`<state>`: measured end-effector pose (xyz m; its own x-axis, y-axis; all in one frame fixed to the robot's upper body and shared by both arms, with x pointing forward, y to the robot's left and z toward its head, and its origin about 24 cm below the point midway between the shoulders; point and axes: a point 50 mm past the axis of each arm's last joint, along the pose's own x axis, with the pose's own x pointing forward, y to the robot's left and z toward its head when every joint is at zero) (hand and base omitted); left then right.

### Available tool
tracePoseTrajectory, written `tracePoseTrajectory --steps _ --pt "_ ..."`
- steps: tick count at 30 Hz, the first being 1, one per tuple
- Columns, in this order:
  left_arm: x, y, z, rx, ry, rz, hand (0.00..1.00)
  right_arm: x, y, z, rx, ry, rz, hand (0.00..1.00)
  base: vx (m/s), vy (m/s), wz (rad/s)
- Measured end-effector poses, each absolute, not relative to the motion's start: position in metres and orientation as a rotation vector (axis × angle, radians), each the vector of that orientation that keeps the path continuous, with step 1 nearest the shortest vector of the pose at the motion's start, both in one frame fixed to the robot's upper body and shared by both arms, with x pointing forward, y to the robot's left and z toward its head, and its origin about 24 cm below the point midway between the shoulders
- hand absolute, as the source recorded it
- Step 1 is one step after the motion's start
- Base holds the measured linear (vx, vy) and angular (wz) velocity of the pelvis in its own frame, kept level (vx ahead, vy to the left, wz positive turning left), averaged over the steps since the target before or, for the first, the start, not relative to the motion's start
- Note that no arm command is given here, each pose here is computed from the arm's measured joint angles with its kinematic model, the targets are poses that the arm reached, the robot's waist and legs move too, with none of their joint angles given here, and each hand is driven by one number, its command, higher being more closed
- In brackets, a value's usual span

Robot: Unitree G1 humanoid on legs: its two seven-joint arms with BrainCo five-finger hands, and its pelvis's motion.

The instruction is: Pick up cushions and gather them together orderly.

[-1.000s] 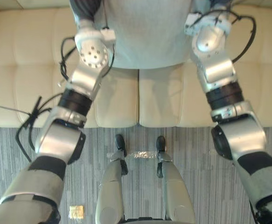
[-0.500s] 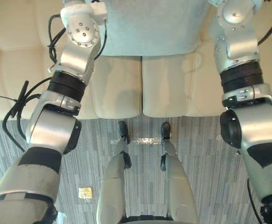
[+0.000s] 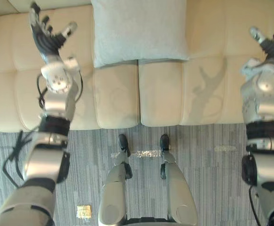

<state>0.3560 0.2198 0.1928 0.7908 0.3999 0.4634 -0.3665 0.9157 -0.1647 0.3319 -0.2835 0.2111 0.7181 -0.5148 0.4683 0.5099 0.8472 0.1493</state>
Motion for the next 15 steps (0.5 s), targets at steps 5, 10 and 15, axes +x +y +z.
tracePoseTrajectory --steps 5,10,15 --pt "0.309 0.192 0.073 -0.009 -0.189 0.313 0.00 0.292 -0.259 0.080 -0.002 -0.156 -0.526 0.00 0.00 -0.050 0.11" --pt "0.242 0.182 -0.027 0.071 0.199 0.198 0.00 0.220 -0.232 -0.030 -0.019 0.257 -0.495 0.00 0.10 -0.011 0.05" --pt "0.179 0.194 -0.100 0.135 0.582 0.199 0.00 0.162 -0.215 -0.097 -0.009 0.595 -0.453 0.00 0.11 -0.001 -0.03"
